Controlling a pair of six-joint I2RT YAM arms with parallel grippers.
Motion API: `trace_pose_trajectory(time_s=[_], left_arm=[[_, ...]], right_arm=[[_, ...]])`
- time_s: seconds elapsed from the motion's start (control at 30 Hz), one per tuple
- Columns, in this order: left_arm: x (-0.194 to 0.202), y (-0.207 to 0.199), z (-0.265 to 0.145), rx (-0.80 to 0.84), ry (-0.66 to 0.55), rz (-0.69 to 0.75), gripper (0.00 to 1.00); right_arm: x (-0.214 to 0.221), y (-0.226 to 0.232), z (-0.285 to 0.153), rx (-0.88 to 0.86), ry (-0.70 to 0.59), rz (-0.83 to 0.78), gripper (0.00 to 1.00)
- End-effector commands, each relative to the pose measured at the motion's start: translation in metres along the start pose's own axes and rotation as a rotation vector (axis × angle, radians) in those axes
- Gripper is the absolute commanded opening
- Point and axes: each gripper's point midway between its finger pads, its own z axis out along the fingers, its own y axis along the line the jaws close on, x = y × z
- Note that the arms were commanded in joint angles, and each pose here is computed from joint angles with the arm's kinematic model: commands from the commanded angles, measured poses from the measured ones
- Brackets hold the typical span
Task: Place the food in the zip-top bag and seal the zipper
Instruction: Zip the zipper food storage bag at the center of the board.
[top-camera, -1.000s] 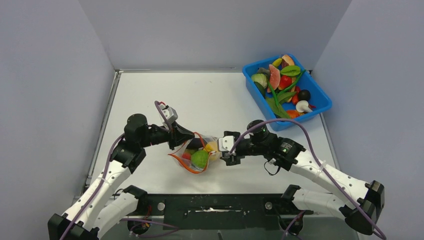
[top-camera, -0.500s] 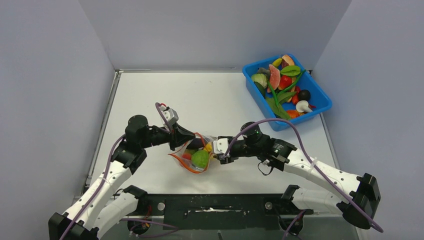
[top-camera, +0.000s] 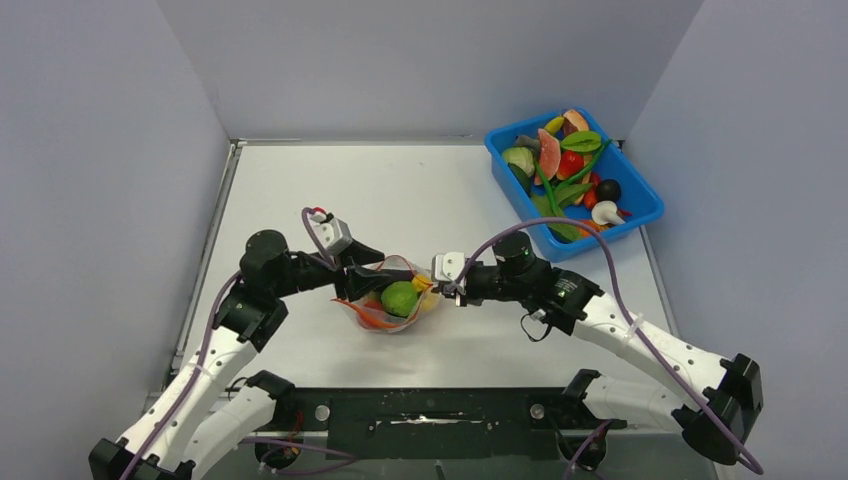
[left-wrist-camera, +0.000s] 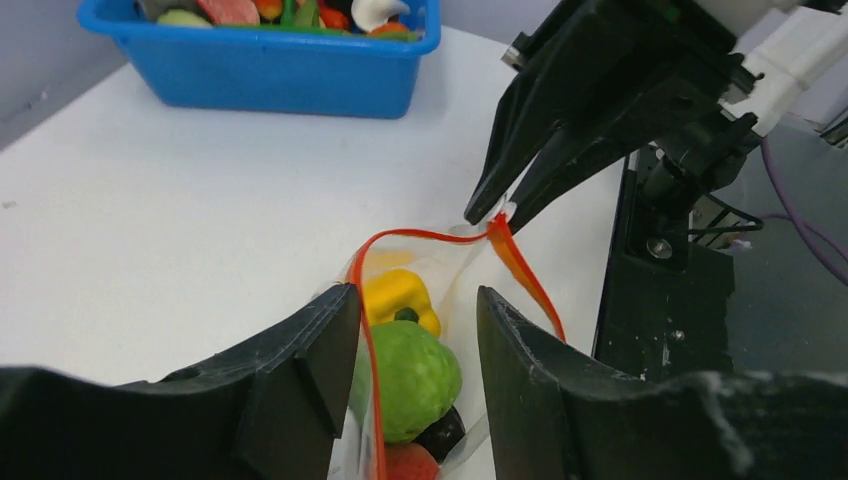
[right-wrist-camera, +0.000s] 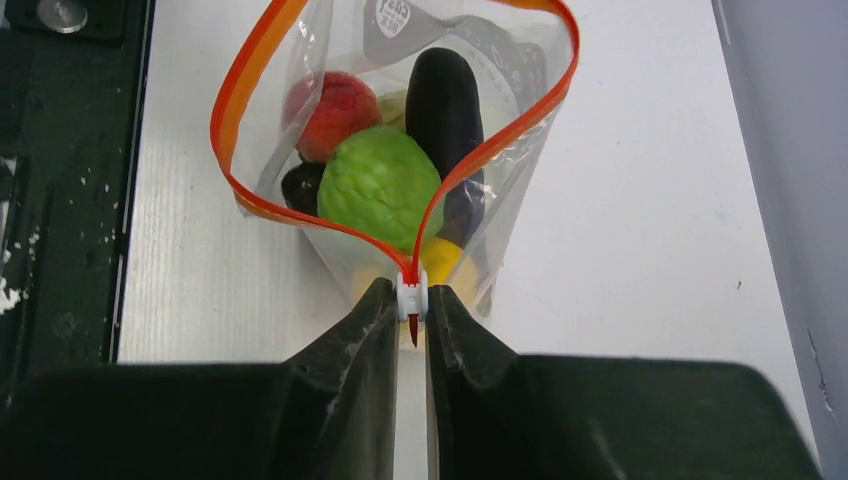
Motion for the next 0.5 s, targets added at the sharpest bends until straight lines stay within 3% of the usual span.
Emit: trace_pose_trajectory(time_s=[0.0,0.23,0.47], left_arm=[[-0.066,-0.029,-0.009,0.092,-0.164,0.193,0.47],[-0.06,-0.058,0.012,0.259,-0.144,0.222,0.5],[-0.038,-0.053,0.042,0.218,-0.024,0.339,0.53]], right_arm=[[-0.048,-0.032,-0.017,0.104,-0.107,0.079,0.0],[-0.065,-0.046,-0.021,0.12,-0.099,0.113,0.0],[-0.068,-0.043,-0.019,0.084,-0.096,0.094,0.0]])
